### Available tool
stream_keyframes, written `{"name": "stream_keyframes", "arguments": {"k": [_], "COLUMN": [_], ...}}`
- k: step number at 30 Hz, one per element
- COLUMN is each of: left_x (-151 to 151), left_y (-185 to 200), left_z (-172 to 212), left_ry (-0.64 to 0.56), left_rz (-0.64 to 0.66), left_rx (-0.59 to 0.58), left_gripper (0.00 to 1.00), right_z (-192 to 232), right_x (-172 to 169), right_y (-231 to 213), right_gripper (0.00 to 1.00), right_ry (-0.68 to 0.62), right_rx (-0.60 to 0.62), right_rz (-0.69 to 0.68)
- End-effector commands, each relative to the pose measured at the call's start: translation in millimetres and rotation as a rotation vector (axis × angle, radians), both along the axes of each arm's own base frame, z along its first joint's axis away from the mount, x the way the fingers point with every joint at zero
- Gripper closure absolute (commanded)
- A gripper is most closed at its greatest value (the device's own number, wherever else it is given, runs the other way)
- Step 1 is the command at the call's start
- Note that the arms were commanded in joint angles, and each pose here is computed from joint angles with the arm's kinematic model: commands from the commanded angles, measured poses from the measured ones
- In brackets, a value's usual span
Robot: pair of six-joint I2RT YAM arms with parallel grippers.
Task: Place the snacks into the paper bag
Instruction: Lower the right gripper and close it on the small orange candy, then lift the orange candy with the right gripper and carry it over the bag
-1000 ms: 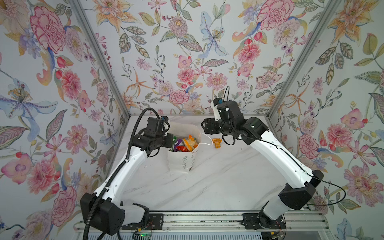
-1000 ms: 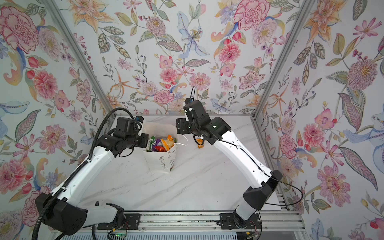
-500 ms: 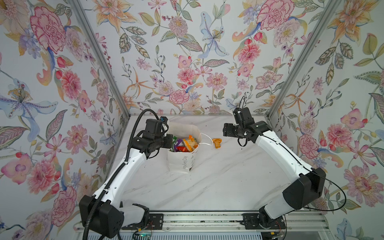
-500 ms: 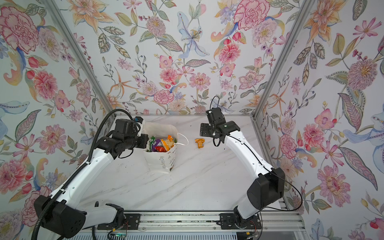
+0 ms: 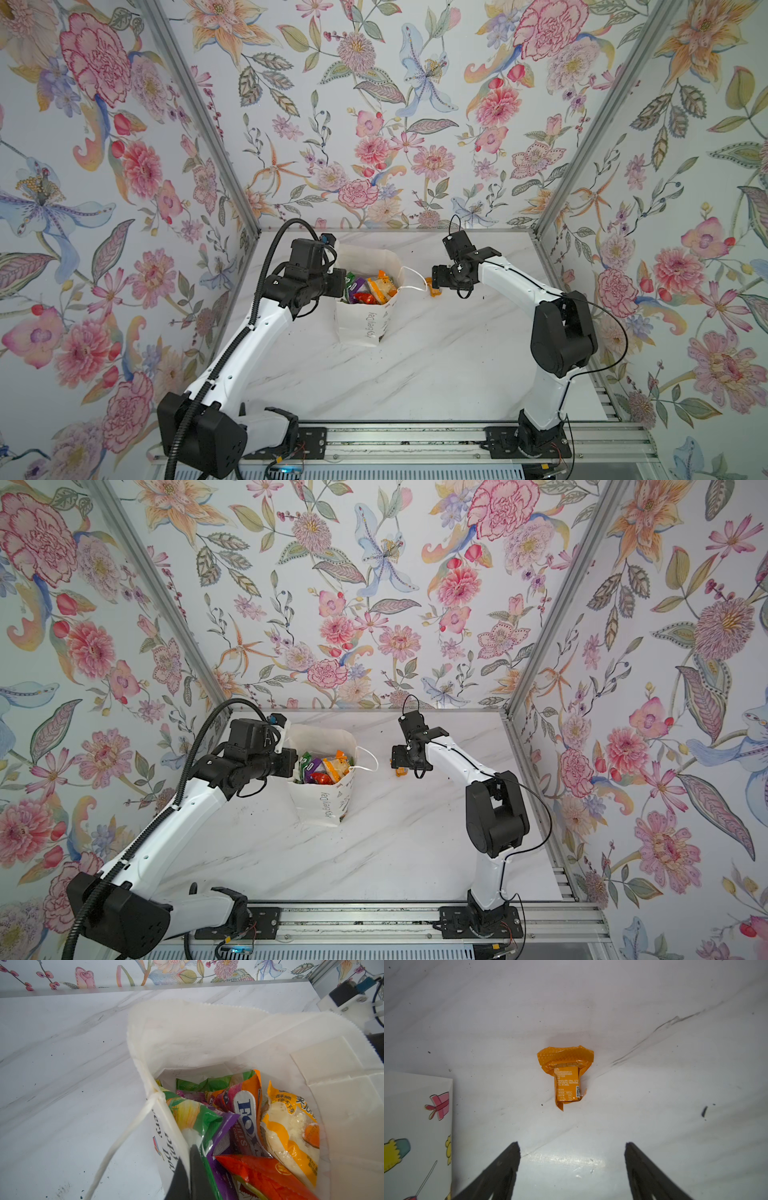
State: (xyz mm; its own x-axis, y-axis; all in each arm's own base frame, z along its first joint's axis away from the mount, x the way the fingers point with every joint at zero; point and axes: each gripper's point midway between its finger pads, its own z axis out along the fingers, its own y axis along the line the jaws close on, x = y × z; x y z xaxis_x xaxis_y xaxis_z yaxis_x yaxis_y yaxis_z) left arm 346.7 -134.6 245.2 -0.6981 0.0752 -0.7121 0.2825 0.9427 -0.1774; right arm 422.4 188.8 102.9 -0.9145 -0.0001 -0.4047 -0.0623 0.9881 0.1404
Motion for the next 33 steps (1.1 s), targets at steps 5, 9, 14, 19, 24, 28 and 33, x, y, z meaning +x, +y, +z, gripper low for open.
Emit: {"name": "stream_keyframes", "arguments": {"k": [5,9,14,19,24,28,33], "left_x": [9.3,9.0,9.1,8.8,9.3,8.6,8.6], "left_y": [7.0,7.3,6.7,7.3,6.9,6.6,6.6], "left_z": [21.2,21.4,21.5,23.0,22.7,23.5,22.8], "left_ry": [-0.104,-0.104,-0.105,-0.108,-0.107,-0.110,-0.108], "left_rz": [0.008,0.008,0.007,0.009,0.008,0.007,0.006], "left_rx": [0.004,0.003,0.000,-0.002,-0.004,-0.003,-0.004], "left_gripper": [1.00,1.00,1.00,1.00,1.00,1.00,1.00], "right_z": [-18.6,-32.5,-44.6,-58.7,-72.1,-78.0,-83.1], "right_x": [17.0,23.2,31.7,36.7,39.7,40.2,35.9], "right_y": [15.7,19.8,19.2,19.9,20.9,21.5,13.5], "right_gripper": [0.22,0.25,0.30,0.34,0.40,0.49,0.65], "right_ry": [0.023,0.043,0.054,0.081,0.105,0.116,0.123], "right_rx": [0.018,0.009,-0.027,-0.062,-0.083,-0.087,-0.124], "right_rz": [0.047,0.059,0.071,0.099,0.114,0.118,0.111]}}
